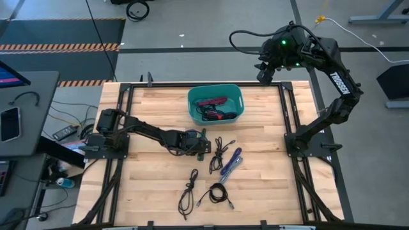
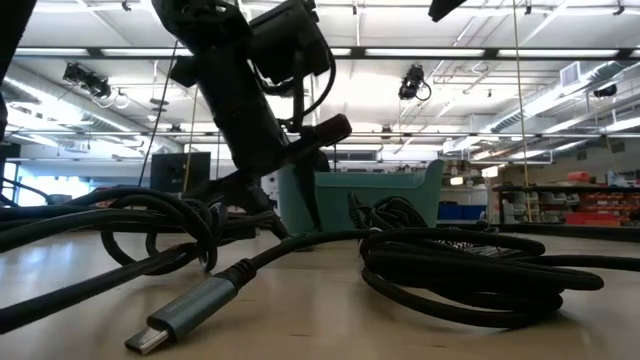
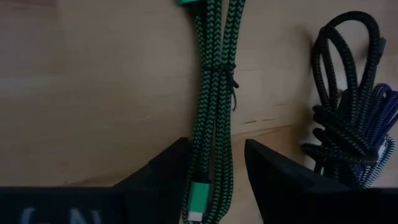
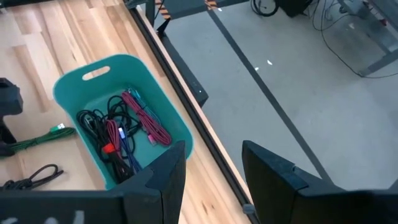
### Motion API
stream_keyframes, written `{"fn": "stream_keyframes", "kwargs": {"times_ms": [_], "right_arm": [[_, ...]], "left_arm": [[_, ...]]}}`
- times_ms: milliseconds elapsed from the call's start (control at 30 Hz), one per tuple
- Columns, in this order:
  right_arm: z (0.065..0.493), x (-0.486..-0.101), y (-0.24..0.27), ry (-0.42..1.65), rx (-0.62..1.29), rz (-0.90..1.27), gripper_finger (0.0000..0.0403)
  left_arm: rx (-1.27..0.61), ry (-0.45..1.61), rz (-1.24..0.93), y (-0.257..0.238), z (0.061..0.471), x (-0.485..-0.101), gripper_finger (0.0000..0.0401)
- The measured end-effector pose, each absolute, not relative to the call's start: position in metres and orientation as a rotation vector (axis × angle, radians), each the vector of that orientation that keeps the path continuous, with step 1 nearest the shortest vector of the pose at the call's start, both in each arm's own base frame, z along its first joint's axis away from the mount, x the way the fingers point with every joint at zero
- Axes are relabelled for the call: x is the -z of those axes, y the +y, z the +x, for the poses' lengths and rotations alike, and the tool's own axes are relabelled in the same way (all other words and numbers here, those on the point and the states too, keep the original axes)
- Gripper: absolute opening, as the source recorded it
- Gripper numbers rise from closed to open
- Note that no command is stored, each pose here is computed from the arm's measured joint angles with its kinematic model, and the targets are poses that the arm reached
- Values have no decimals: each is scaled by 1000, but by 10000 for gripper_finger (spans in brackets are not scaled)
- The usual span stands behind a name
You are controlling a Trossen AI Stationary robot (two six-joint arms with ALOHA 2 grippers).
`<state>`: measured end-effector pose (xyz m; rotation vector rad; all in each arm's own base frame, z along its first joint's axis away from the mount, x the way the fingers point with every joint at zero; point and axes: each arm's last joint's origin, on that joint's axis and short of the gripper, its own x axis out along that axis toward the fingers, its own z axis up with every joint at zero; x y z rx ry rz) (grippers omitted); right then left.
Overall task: Pick and place USB-C Cables
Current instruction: Put the green charger cable into the light blue bin
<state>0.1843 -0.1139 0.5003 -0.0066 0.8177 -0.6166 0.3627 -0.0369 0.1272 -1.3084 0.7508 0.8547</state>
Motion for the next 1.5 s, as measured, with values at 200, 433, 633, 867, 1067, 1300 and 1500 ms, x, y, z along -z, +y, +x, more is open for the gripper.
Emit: {"fn": "stream_keyframes", "kwargs": {"times_ms": [200, 433, 633, 867, 1067, 1300, 1500], "right_arm": [[184, -500, -114, 819, 614, -10, 164], [184, -500, -114, 819, 610, -11, 164], [184, -500, -114, 819, 611, -11, 164], [184, -501, -115, 805, 620, -7, 164], [182, -501, -118, 790, 652, 36, 164], [181, -502, -120, 769, 685, 92, 164], [182, -502, -120, 761, 696, 101, 164]], "left_arm": [[-847, 859, -1266, -37, 357, -124, 42], [-812, 875, -1226, -38, 356, -128, 10], [-719, 868, -1195, -40, 340, -172, 7], [-578, 813, -988, -45, 298, -250, 7], [-707, 939, -622, -13, 272, -309, 7], [-609, 825, -244, 48, 273, -383, 6], [-538, 802, 5, 90, 284, -414, 6]]}}
